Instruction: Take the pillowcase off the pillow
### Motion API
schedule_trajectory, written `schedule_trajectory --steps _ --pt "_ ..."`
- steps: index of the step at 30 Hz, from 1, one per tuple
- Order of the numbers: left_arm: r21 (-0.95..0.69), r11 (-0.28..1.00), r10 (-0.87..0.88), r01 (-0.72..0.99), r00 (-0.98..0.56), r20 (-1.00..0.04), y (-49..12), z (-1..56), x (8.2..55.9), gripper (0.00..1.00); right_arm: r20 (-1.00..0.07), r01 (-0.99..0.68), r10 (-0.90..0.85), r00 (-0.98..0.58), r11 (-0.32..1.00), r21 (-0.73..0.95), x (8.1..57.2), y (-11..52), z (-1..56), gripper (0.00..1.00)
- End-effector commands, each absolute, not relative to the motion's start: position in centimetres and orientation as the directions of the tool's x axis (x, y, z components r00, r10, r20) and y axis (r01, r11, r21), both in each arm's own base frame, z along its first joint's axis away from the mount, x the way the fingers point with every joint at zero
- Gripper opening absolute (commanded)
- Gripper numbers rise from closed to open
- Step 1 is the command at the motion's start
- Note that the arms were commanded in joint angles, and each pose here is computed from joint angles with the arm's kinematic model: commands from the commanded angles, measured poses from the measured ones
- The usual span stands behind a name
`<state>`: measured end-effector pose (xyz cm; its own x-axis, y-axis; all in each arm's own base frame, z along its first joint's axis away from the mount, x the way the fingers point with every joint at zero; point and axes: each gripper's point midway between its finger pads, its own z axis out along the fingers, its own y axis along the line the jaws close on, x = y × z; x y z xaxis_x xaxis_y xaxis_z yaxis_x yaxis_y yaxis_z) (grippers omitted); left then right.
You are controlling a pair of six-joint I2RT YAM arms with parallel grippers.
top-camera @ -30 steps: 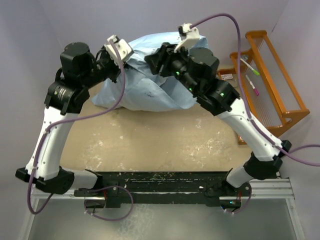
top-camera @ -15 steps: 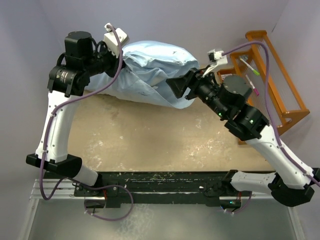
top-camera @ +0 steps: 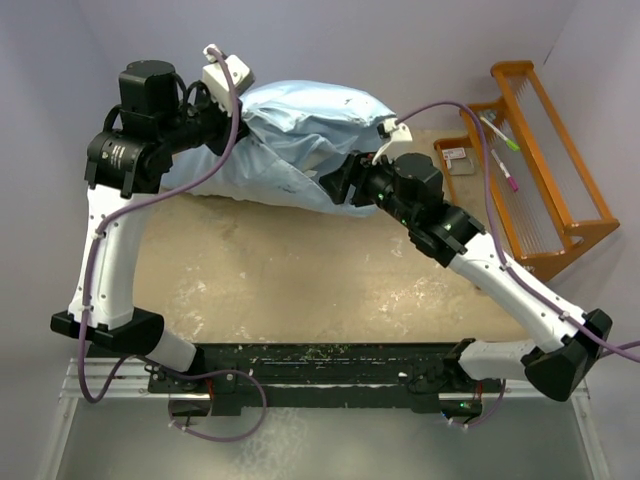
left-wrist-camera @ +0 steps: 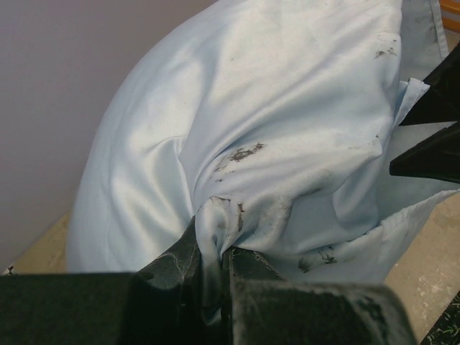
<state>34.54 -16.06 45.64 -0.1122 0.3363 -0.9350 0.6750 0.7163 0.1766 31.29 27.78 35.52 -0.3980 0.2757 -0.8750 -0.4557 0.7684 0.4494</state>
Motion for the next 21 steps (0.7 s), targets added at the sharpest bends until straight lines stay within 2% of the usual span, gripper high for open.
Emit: schedule_trajectory --steps 1,10,16,21 --pt "0.24 0.708 0.264 0.664 0.067 -0.962 -16.0 52.0 32.3 0.0 -0.881 -0.538 0.396 -0.257 0.699 0.471 33.1 28.6 40.7 0.75" --pt "0.237 0.669 0.257 0.705 0.08 -0.963 -16.3 52.7 30.3 0.0 -0.856 -0.662 0.49 -0.164 0.589 0.464 36.3 31.4 43.6 0.99" --pt "0.221 0.642 0.262 0.734 0.062 -0.963 -16.7 52.0 29.8 0.0 -0.785 -0.785 0.613 -0.091 0.44 0.435 35.4 33.2 47.0 1.0" --pt "0.197 0.612 0.263 0.766 0.037 -0.964 -17.2 51.3 29.3 0.0 -0.757 -0.837 0.65 -0.062 0.379 0.394 34.9 35.3 48.9 0.99"
